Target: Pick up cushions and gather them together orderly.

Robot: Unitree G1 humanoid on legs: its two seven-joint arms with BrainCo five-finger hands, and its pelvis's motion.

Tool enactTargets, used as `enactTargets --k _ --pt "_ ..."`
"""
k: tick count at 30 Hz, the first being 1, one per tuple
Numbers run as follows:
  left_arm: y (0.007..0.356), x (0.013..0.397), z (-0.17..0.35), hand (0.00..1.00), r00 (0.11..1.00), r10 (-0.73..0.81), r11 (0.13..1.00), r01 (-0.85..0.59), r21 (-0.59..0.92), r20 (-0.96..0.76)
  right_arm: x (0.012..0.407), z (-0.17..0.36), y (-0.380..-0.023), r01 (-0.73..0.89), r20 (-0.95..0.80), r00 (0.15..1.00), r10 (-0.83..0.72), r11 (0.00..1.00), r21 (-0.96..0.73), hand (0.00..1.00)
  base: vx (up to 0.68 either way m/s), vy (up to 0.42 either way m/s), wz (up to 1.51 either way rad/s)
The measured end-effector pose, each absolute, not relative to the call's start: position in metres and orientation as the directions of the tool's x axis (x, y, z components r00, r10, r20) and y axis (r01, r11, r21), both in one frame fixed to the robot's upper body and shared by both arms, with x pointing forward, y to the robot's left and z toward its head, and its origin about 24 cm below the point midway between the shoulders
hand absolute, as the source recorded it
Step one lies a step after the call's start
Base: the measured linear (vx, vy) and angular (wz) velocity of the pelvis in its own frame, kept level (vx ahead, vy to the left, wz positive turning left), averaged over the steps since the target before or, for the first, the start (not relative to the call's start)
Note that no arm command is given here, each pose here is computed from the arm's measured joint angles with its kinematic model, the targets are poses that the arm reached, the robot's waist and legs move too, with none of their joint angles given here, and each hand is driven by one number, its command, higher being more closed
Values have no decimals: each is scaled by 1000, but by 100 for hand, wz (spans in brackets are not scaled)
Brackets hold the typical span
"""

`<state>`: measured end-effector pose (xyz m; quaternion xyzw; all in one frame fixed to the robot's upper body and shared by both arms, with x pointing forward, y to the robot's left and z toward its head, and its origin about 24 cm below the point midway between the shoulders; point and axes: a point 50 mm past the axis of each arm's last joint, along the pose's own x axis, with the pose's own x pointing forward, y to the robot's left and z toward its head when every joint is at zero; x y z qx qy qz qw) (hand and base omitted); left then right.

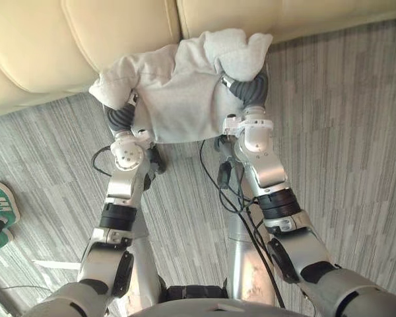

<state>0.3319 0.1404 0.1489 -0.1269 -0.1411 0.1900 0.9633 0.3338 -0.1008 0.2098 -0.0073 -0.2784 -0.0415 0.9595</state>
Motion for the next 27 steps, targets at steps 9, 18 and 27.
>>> enactTargets --k 9,18,27 --pt "142 296 108 100 918 360 915 -312 -255 167 302 149 -113 15 418 907 -51 996 88 100 59 -1 4" --pt "155 238 45 100 957 290 940 -288 -182 -17 264 69 -119 -38 144 989 23 994 103 100 139 36 -7" --pt "159 215 23 100 960 259 949 -273 -158 -107 261 40 -122 -66 23 998 65 994 85 100 55 31 -14"
